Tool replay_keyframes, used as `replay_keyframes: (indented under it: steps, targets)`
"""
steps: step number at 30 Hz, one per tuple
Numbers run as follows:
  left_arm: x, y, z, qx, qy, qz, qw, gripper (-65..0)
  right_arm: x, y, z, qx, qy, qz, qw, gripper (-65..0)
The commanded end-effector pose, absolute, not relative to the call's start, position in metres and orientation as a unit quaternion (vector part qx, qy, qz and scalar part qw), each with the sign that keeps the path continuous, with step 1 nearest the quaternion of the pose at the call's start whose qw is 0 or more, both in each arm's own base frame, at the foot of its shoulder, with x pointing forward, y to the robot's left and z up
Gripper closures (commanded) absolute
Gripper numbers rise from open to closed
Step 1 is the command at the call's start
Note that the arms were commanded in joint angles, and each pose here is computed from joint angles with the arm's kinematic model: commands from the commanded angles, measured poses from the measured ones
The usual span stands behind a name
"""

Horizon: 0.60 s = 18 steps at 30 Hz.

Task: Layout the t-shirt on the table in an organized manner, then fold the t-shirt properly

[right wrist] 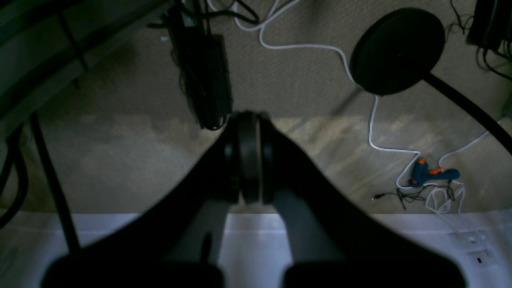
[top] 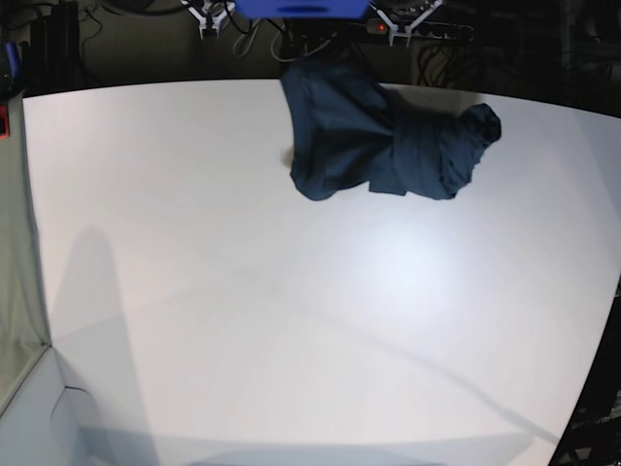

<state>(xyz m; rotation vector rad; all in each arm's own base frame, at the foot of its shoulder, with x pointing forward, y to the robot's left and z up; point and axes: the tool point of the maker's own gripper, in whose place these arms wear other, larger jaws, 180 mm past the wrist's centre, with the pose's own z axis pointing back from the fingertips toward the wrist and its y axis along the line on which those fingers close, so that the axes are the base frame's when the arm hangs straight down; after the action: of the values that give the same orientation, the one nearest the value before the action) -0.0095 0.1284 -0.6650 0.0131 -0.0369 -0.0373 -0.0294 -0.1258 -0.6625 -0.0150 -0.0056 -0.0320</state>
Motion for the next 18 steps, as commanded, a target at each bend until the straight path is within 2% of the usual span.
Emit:
replay_keyframes:
  steps: [1, 18]
  targets:
    - [-0.014, 0.126, -0.665, 0.006, -0.016, -0.017, 1.0, -0.4, -0.029, -0.123, -0.662, -0.001, -0.004, -0.018, 1.0, -0.1]
    - [-0.015, 0.129, -0.665, 0.009, -0.015, -0.021, 1.0, -0.4, -0.047, -0.123, -0.661, -0.001, 0.009, -0.017, 1.0, 0.0]
